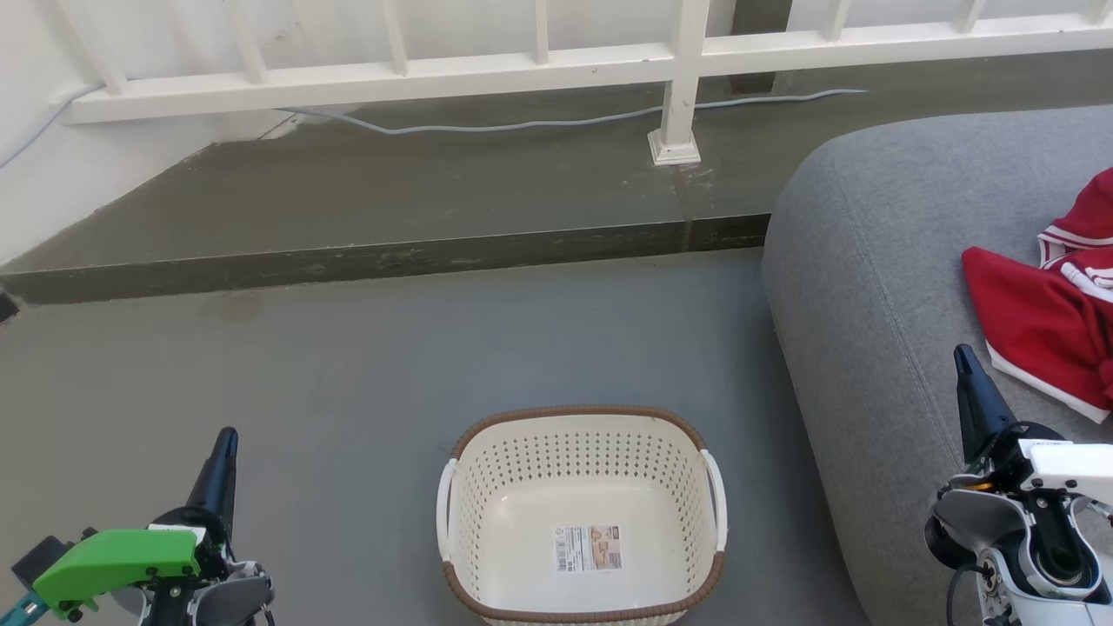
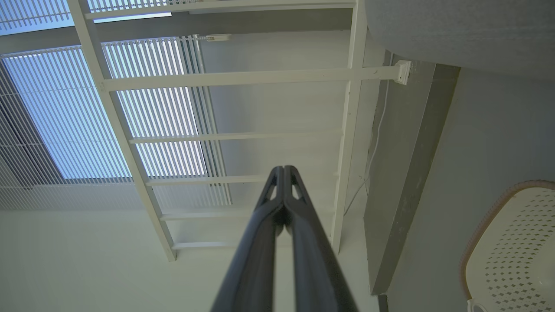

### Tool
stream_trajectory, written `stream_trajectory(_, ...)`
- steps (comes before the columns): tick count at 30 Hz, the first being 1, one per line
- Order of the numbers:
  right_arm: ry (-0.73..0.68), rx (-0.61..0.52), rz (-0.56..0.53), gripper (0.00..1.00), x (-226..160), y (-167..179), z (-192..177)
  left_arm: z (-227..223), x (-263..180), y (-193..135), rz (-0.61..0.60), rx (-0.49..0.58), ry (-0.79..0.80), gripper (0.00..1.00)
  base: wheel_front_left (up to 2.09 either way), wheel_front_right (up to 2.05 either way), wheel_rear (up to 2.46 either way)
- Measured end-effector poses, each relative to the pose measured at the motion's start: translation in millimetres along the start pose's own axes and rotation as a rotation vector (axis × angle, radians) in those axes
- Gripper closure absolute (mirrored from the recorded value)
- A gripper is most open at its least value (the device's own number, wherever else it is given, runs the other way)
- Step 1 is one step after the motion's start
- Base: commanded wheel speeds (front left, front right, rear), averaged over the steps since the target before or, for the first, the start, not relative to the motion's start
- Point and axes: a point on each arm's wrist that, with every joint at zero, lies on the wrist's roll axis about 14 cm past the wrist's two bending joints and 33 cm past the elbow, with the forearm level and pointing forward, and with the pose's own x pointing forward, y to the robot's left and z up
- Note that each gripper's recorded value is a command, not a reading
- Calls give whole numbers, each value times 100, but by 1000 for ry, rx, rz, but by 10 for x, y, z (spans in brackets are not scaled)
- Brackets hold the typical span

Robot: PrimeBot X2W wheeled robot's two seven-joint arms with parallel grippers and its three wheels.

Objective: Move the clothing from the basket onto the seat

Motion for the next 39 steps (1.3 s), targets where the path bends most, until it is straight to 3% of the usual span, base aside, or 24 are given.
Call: stream_trajectory(39, -1, 1, 0, 100, 0, 0, 3, 9, 1, -3, -1, -4, -4, 100, 0, 0, 0)
